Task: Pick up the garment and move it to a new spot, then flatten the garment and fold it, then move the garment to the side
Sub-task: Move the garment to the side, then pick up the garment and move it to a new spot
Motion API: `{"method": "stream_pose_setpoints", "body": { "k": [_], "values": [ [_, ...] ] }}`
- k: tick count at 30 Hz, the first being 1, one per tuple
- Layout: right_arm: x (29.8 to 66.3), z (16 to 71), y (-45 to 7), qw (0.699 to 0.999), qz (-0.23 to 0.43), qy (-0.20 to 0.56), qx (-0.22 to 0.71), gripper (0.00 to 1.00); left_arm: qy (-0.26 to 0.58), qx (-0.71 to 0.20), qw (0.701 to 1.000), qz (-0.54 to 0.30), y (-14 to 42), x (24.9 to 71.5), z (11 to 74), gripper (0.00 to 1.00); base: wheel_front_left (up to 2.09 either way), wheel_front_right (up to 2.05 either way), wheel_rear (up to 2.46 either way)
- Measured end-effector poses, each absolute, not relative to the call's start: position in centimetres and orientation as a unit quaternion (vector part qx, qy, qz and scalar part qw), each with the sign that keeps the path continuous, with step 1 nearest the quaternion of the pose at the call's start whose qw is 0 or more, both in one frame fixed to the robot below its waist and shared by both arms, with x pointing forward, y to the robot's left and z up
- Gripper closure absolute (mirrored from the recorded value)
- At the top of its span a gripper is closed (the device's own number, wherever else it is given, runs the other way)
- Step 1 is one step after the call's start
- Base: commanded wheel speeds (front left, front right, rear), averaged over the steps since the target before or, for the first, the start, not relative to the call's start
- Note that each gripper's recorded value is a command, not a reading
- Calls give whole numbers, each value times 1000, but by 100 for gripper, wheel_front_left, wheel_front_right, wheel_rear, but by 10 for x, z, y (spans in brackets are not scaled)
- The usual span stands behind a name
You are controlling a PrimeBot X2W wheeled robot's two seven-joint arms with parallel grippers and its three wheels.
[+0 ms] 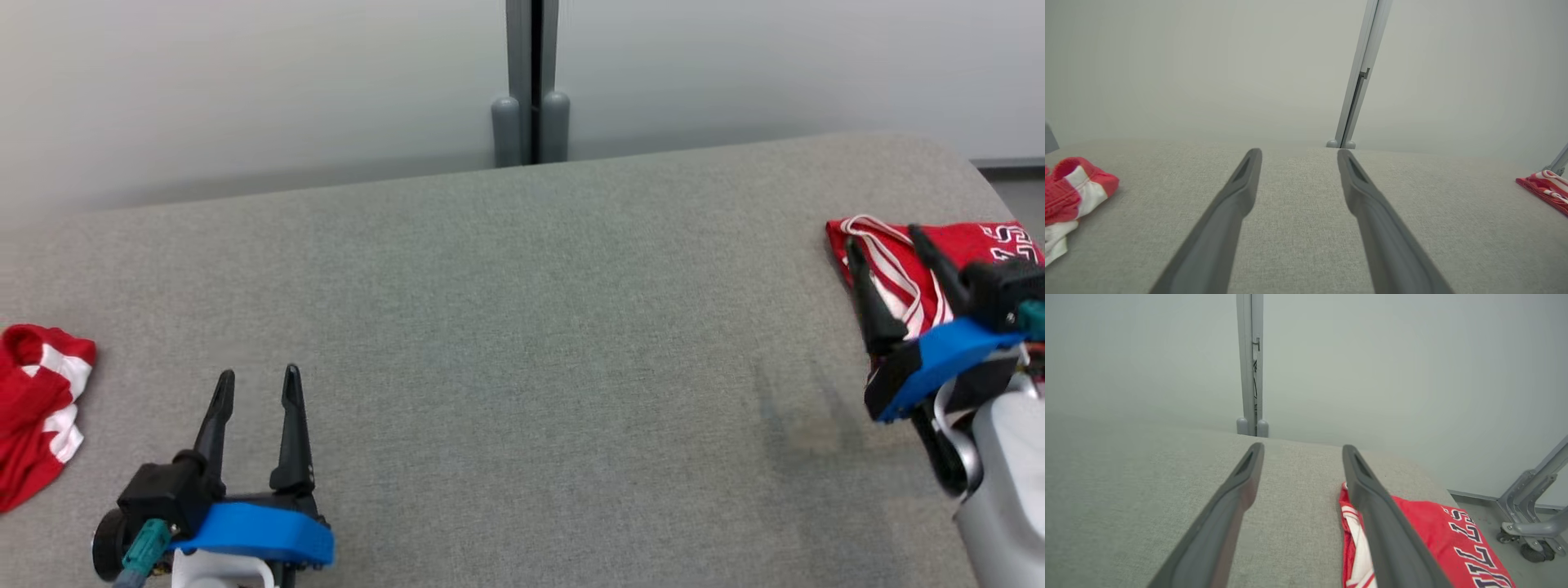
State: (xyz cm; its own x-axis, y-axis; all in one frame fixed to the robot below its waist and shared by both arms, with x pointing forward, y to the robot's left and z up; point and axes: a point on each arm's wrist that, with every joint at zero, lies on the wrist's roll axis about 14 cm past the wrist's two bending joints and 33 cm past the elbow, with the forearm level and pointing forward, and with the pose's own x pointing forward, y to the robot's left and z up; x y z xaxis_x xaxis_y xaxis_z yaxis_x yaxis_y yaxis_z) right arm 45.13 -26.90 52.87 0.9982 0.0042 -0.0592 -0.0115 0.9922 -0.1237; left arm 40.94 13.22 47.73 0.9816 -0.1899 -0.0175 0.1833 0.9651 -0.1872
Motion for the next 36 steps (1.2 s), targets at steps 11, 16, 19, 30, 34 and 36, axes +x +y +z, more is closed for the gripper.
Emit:
{"method": "stream_pose_setpoints", "body": {
  "k": [11, 16, 19, 30, 34, 36],
  "values": [
    [397, 509, -204, 999, 28, -4, 34, 0, 9, -87, 995, -49, 160, 377, 482, 0, 0, 0, 0],
    [386, 505, -192, 998, 20, 5, 55, 0, 16, -89, 995, -42, 164, 369, 477, 0, 0, 0, 0],
    [383, 502, -192, 998, 20, 13, 53, 0, 16, -89, 995, -41, 165, 369, 477, 0, 0, 0, 0],
    [381, 499, -188, 998, 20, 19, 56, 0, 14, -87, 995, -40, 167, 365, 478, 0, 0, 0, 0],
    [385, 498, -173, 997, 42, 21, 58, 0, 9, -83, 996, -25, 178, 357, 480, 0, 0, 0, 0],
    [389, 499, -162, 996, 58, 21, 58, 0, 6, -81, 997, -13, 187, 352, 482, 0, 0, 0, 0]
  ]
}}
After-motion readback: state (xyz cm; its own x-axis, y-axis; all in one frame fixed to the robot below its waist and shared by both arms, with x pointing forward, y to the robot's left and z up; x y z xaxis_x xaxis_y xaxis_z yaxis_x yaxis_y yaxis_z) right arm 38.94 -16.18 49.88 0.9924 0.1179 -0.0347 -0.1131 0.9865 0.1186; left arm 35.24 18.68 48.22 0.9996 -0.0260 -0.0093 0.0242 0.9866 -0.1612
